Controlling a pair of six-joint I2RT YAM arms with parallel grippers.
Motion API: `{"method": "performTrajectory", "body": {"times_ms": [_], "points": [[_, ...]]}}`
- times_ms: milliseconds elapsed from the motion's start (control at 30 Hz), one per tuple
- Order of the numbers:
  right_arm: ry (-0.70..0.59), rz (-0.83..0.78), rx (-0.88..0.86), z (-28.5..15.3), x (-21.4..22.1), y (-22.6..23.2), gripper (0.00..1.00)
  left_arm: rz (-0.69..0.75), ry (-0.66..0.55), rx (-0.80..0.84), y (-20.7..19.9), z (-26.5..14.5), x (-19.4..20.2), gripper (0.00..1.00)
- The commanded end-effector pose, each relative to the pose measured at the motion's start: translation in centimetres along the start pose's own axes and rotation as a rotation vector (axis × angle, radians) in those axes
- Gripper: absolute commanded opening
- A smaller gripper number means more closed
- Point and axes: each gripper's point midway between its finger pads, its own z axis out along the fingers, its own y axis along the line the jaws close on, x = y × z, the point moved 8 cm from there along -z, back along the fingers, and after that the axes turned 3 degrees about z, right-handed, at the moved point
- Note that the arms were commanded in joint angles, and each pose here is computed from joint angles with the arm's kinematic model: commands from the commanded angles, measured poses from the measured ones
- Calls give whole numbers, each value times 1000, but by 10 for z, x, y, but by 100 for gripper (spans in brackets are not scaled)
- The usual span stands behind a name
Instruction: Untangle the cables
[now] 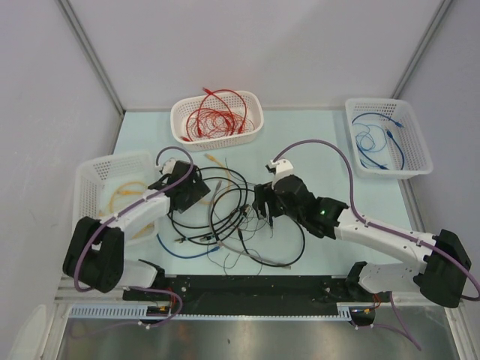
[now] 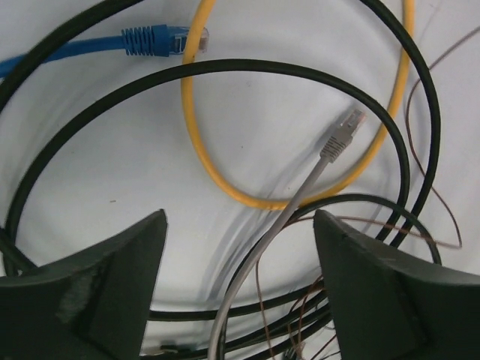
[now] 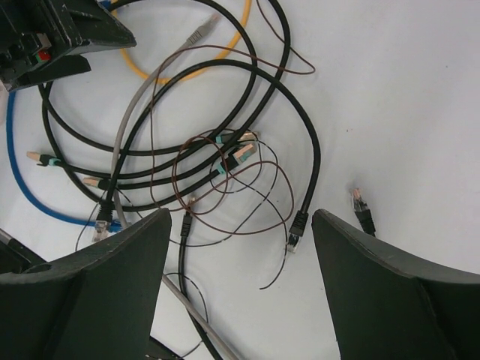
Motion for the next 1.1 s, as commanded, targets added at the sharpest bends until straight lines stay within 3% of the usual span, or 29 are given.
{"method": "performTrajectory", "body": {"times_ms": [0,167,433,800,867,933,1067], "points": [[-22,13,28,-3,-1,-7,81,-83,29,-51,-8,13,-4,77],[-12,15,38,-4,2,-11,81,-195,2,-94,-8,26,-4,65],[1,24,55,-2,5,-20,81,-249,-10,-245,-7,40,-13,42],[-2,35,68,-4,6,-28,81,-251,66,-312,5,64,-3,36],[-2,41,74,-5,7,-31,81,-241,85,-314,7,67,1,28],[-6,47,72,-5,7,-31,81,-225,104,-307,7,68,4,12],[-14,58,67,-8,6,-32,81,-216,112,-285,8,65,5,3]]}}
